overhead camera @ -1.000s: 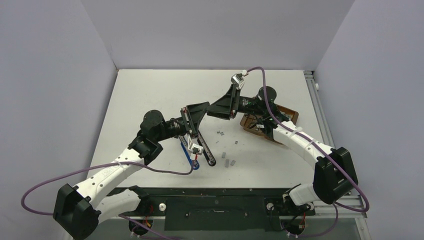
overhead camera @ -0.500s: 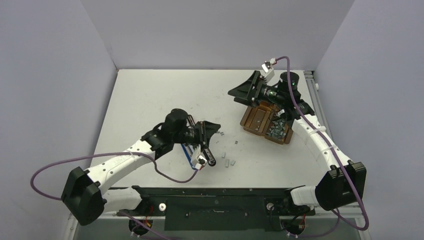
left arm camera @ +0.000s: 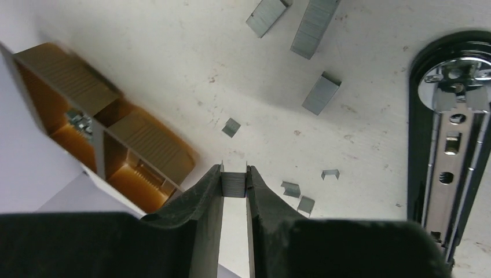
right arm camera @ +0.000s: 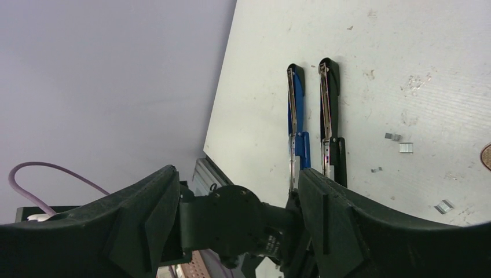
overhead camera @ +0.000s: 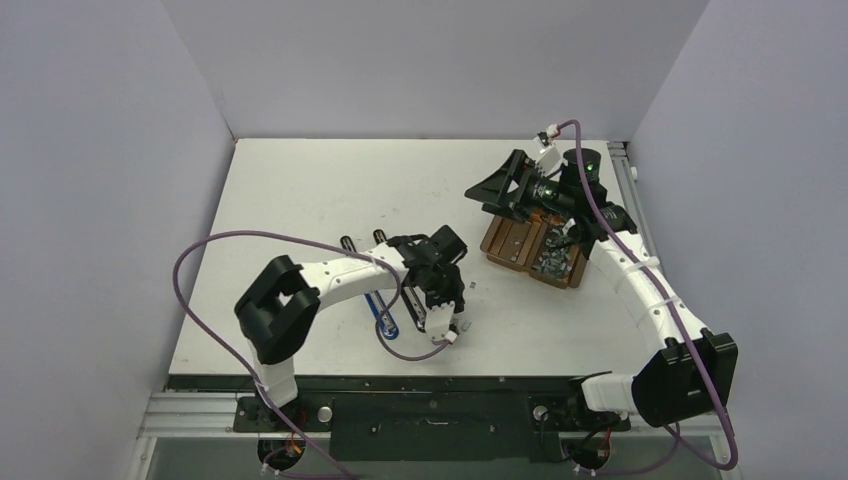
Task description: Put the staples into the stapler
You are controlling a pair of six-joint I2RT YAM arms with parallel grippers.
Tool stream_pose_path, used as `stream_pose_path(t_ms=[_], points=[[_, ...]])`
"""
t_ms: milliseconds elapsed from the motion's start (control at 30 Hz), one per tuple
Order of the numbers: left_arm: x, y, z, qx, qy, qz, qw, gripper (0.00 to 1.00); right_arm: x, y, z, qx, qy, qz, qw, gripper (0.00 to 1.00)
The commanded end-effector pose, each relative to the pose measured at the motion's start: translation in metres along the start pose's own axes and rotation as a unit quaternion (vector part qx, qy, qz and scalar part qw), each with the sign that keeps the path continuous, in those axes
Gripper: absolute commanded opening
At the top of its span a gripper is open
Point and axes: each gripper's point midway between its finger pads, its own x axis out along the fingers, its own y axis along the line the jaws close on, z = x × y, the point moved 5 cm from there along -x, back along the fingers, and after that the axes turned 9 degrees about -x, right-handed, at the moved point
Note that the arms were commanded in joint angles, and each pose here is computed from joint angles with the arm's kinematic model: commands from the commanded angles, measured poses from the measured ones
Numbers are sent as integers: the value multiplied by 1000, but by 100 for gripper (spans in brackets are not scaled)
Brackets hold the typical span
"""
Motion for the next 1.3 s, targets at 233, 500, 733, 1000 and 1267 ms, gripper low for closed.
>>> stream_pose_path(t_ms=[233, 500, 733, 1000, 1267], points=[[42, 23, 10, 220, 24, -136, 966, 0, -26, 3, 11, -21, -30, 20, 999, 74], [58, 21, 7, 217, 33, -157, 963, 0, -31, -2, 12, -13, -31, 25, 999, 74], [62, 21, 4, 221, 40, -176, 958, 4, -33, -2, 12, -7, -37, 34, 999, 74], [61, 17, 16, 223, 14, -176, 959, 18, -35, -2, 12, -3, -37, 37, 999, 74], [62, 19, 17, 222, 16, -156, 962, 21, -37, -3, 13, 1, -39, 36, 999, 74]])
